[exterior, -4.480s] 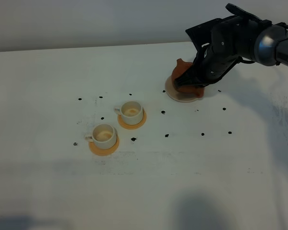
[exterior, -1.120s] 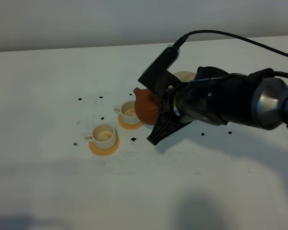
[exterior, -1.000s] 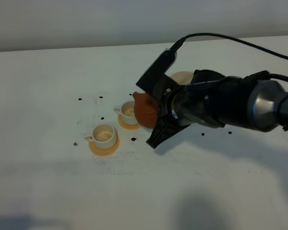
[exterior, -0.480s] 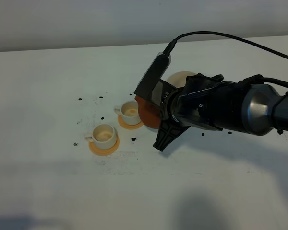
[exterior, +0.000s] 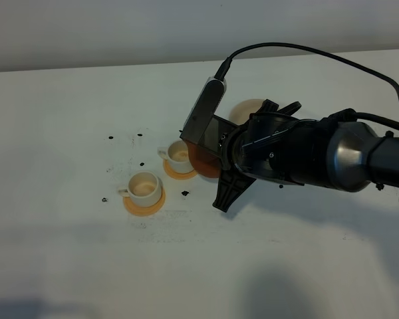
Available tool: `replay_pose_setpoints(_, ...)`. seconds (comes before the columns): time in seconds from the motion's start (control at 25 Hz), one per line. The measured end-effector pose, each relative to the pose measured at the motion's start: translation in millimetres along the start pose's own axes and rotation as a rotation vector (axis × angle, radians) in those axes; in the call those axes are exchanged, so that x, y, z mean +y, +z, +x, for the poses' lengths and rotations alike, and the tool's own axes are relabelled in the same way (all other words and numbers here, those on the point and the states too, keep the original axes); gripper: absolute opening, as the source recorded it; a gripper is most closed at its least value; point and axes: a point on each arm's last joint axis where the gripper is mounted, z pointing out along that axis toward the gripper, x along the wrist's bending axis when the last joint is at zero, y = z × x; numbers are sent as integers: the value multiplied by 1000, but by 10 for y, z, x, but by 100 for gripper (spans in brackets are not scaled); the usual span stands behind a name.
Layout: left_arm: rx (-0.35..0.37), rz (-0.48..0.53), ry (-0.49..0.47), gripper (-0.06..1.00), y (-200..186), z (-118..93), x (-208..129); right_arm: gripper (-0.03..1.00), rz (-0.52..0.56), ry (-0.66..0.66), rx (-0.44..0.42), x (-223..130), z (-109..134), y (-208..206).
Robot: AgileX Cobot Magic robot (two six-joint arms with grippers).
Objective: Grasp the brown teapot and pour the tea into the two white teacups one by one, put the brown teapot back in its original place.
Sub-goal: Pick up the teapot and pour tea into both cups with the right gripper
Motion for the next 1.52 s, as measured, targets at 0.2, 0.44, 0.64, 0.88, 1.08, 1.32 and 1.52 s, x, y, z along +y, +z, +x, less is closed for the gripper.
replay_pose_setpoints(0.2, 0, 0, 0, 22, 0, 0, 0, 9, -7, -31, -21, 6, -19, 0)
replay_pose_setpoints(0.44, 0, 0, 0, 22, 0, 0, 0, 9, -13, -69, -35, 12, -30, -1)
replay_pose_setpoints(0.64, 0, 0, 0, 22, 0, 0, 0, 9, -20, -116, -62, 20, -54, -1)
replay_pose_setpoints(0.88, 0, 0, 0, 22, 0, 0, 0, 9, -16, -195, -70, 20, -55, 15)
replay_pose_setpoints(1.08, 0, 0, 0, 22, 0, 0, 0, 9, -12, -242, -67, 17, -40, 44)
replay_pose_setpoints(1.32, 0, 0, 0, 22, 0, 0, 0, 9, -24, -300, -91, 32, -60, 43)
replay_pose_setpoints(1.52, 0, 0, 0, 22, 0, 0, 0, 9, -30, -331, -113, 42, -78, 41)
